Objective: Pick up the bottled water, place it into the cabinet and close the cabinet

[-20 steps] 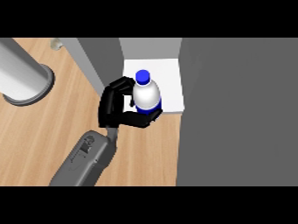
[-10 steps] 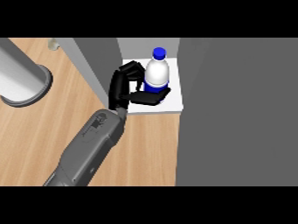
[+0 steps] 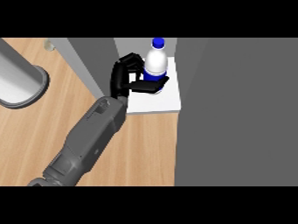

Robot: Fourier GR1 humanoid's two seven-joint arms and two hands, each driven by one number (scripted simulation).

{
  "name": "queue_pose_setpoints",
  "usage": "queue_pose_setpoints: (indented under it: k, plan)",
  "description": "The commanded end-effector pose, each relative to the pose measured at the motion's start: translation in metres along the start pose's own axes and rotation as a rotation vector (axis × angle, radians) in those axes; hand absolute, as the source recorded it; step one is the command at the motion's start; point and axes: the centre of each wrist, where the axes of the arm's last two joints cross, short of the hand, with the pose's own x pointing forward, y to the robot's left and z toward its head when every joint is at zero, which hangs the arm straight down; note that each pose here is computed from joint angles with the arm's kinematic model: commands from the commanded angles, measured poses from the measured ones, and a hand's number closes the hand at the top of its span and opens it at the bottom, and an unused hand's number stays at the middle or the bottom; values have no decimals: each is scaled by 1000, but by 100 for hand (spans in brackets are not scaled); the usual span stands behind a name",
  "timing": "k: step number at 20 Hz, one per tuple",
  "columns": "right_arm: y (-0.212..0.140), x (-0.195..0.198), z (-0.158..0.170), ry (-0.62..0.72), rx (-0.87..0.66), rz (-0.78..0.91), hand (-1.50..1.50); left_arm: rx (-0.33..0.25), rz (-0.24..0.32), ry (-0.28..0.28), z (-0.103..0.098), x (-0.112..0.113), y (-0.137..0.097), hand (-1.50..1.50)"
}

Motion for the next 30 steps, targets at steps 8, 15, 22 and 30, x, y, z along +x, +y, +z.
queue_pose_setpoints:
  k: [8, 15, 22, 30]
  plan:
    - [14, 14, -16, -61, 60, -43, -150, 74, -133, -59, -25, 7, -2, 150]
    - [12, 1, -9, -58, 51, -37, -150, 52, -216, -30, -39, 21, -5, -150]
    - [11, 3, -14, -62, 73, -32, -150, 73, -223, -66, -38, 18, -5, -150]
    - [14, 11, -14, -69, 74, -5, -150, 1, -54, -202, -45, 38, -13, -150]
